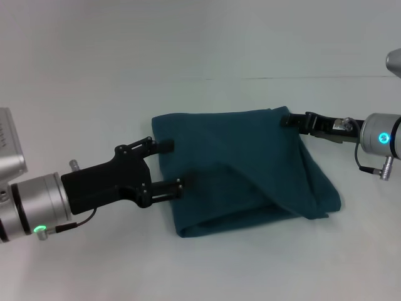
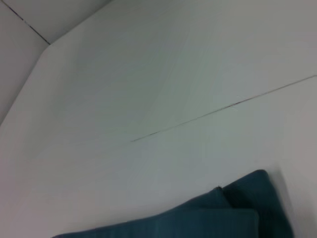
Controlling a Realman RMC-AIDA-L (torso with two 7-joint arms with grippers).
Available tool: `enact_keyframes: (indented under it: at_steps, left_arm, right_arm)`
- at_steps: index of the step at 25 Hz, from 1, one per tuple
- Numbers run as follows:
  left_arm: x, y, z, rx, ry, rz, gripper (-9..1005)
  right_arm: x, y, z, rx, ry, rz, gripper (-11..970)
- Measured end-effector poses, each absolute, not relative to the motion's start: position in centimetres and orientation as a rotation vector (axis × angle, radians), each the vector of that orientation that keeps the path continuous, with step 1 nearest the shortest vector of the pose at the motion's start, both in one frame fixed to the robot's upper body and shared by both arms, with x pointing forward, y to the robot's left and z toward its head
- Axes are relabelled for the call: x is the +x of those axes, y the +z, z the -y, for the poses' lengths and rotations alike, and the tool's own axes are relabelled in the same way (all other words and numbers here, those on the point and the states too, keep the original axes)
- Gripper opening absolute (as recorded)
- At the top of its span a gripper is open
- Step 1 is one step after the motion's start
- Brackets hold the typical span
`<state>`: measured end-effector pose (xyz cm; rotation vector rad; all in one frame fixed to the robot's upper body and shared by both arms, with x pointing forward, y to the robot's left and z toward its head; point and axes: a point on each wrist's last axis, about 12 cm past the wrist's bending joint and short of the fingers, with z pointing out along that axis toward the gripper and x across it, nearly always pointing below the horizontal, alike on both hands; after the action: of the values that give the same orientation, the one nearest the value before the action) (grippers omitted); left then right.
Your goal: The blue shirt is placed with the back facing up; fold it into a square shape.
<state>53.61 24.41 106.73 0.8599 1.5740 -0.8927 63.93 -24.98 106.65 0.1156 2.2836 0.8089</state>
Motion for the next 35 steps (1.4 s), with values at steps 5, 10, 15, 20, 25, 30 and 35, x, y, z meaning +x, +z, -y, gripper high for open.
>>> enact_keyframes:
  at_steps: [5,10,15,20,25,30,35]
  left_arm:
    - [53.9,106.8,-24.4,0.860,-0.885,-1.585,832]
    - [53.9,106.8,-24.4,0.858,-0.885,-1.584,833]
    - [54.0,106.8,-24.4,0.853,-0.885,-1.583,831]
    - [53.9,106.8,-24.3,0.850,-0.887,-1.583,831]
    - [53.9,106.8,-24.4,0.849,-0.886,-1.584,832]
    - [54.0,106.8,-24.4,0.849,-0.883,-1.583,832]
    - [54.0,106.8,-24.5,0.849,-0.875,-1.584,832]
  right_arm:
    - [63.4,106.3,25.3,0.121,0.833,-2.293,591]
    - [62.8,106.1,25.8,0.126,0.865,-2.308,590]
    - [62.5,106.1,25.9,0.121,0.886,-2.325,591]
    - [62.4,105.9,25.8,0.129,0.888,-2.342,591]
    - [62.3,105.7,25.8,0.140,0.880,-2.346,592]
    - [62.4,105.7,25.3,0.143,0.883,-2.342,583]
    - [62.6,105.7,24.9,0.143,0.879,-2.338,572]
